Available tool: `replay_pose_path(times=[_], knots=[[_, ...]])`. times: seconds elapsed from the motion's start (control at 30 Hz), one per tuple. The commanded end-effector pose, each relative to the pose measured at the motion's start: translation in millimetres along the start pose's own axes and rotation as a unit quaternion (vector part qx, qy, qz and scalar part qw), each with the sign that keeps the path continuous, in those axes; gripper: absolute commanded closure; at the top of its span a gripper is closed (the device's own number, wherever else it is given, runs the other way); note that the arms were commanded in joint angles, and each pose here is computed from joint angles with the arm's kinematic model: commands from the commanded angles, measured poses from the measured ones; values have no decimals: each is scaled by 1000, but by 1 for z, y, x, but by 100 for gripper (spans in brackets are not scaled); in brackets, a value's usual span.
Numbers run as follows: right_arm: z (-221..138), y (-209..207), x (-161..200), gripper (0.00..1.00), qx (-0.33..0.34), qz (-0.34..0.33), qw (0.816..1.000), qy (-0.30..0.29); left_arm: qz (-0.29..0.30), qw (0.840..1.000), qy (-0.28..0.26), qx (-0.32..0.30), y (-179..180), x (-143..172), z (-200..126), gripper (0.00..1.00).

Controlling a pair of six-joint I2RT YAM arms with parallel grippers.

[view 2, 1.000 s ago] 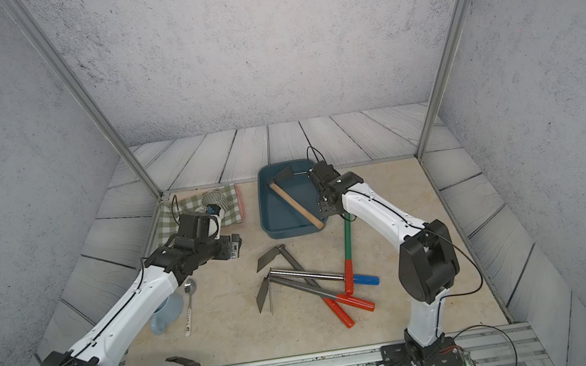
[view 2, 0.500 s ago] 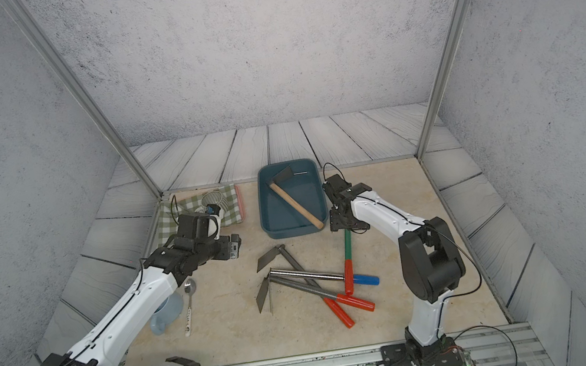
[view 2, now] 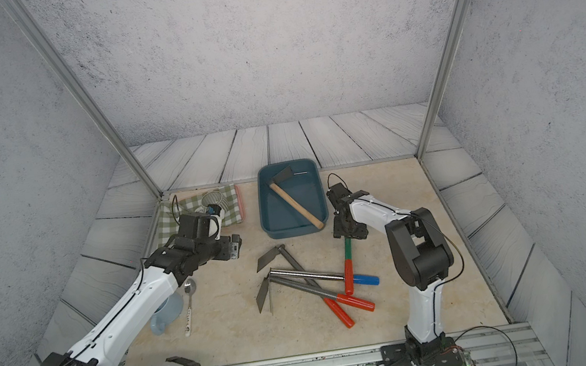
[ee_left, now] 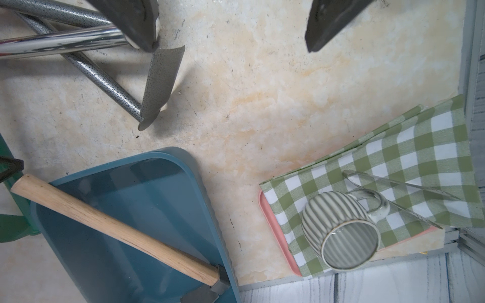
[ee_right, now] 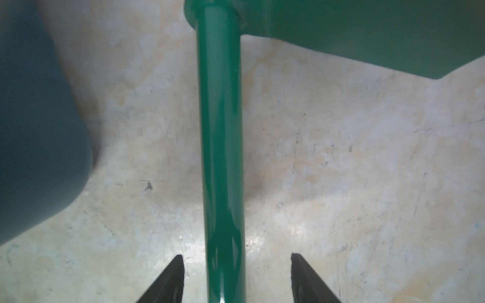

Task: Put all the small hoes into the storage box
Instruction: Pick up the hoe from the center of the board.

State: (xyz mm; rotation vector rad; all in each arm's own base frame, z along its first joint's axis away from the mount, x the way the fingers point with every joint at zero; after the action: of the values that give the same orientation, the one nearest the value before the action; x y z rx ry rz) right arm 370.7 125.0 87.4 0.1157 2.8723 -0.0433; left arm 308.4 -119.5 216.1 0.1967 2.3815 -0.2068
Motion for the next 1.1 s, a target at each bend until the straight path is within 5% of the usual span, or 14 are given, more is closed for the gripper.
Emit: replay_pose_path(times=[0.0, 0.47, 1.07], knots=[[10, 2, 3, 39, -1, 1, 1000, 14, 10, 1000, 11, -6, 0, 5, 2, 8], [10, 1, -2, 80, 2, -7, 1000, 25, 12, 1000, 14, -9, 1, 6, 4, 8], [-52, -16, -44, 95, 52, -46, 996, -63, 13, 1000, 15, -12, 2, 6, 4, 8]])
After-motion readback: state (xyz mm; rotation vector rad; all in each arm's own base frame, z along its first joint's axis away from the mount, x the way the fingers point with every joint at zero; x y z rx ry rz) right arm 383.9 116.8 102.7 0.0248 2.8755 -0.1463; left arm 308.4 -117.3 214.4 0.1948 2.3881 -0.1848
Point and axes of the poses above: each gripper's point midway between its finger pads, its own z axis out along the fingers, its own y axis along the line the jaws close on, x = y × z, the point moved 4 cm from there along -z, back along the fingers, and after that the axes turned 6 degrees about -z, right-handed, at the moved point
